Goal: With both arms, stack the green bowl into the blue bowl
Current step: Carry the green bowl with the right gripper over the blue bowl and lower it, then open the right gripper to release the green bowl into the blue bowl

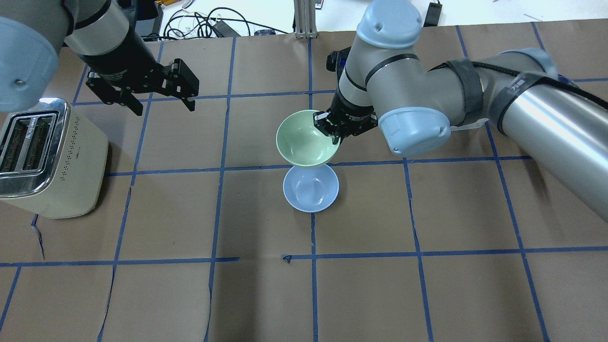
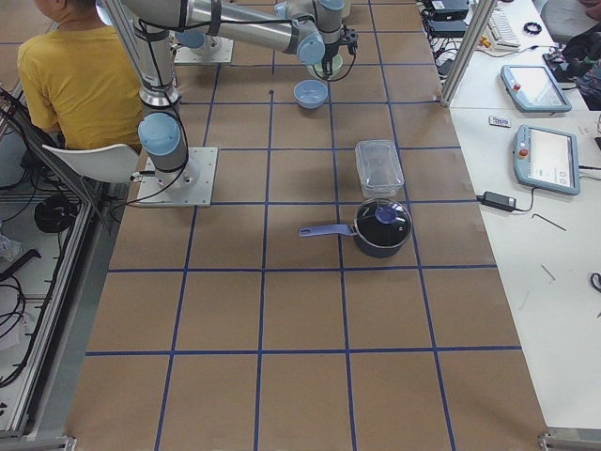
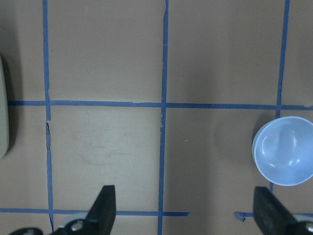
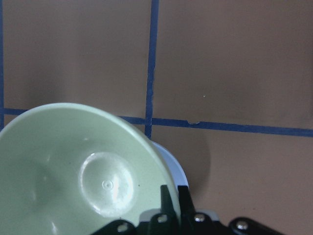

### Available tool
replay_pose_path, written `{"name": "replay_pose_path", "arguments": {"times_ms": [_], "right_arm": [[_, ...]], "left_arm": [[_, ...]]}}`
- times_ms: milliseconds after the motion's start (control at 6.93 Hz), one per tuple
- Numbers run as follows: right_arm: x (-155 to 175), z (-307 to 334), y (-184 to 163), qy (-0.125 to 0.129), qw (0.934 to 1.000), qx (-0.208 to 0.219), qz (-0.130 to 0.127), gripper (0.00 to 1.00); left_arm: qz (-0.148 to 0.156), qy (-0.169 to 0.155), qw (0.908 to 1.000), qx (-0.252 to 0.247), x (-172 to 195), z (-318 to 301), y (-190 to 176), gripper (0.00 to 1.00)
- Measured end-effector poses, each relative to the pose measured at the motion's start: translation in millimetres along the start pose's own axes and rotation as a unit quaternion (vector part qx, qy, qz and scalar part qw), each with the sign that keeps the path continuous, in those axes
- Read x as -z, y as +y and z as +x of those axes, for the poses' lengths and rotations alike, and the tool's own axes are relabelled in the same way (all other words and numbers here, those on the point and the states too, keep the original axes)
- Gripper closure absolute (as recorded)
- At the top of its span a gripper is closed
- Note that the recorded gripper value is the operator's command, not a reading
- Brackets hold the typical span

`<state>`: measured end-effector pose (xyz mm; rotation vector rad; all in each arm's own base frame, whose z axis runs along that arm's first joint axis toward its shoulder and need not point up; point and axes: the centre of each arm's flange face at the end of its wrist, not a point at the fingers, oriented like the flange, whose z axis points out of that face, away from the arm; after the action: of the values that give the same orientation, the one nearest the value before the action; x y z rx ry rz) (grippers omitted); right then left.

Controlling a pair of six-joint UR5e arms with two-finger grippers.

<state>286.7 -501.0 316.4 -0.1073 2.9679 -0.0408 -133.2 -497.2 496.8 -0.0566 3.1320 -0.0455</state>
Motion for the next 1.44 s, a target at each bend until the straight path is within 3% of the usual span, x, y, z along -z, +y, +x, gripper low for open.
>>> {"name": "replay_pose_path", "arguments": {"times_ms": [577, 865, 1010, 1154, 1442], "right_arm": [[-51, 6, 30, -0.008, 0.9999, 0.009, 0.009, 1.00], [-65, 9, 40, -0.005, 0.9999, 0.008, -0.004, 0.89], [-68, 10, 42, -0.005, 0.9999, 0.008, -0.006, 0.70], [-69, 10, 42, -0.007, 0.9999, 0.010, 0.003, 0.01], [-62, 8, 34, -0.012, 0.9986, 0.017, 0.048, 0.00]], "left_arm": [[0.000, 0.002, 1.0000, 0.000, 0, 0, 0, 0.00], [0.000, 0.003, 1.0000, 0.001, 0, -1, -1, 0.00], [0.000, 0.004, 1.0000, 0.001, 0, -2, -1, 0.00], [0.002, 0.004, 1.0000, 0.001, 0, -3, -2, 0.00], [0.009, 0.004, 1.0000, 0.002, 1, -4, -4, 0.00]]}}
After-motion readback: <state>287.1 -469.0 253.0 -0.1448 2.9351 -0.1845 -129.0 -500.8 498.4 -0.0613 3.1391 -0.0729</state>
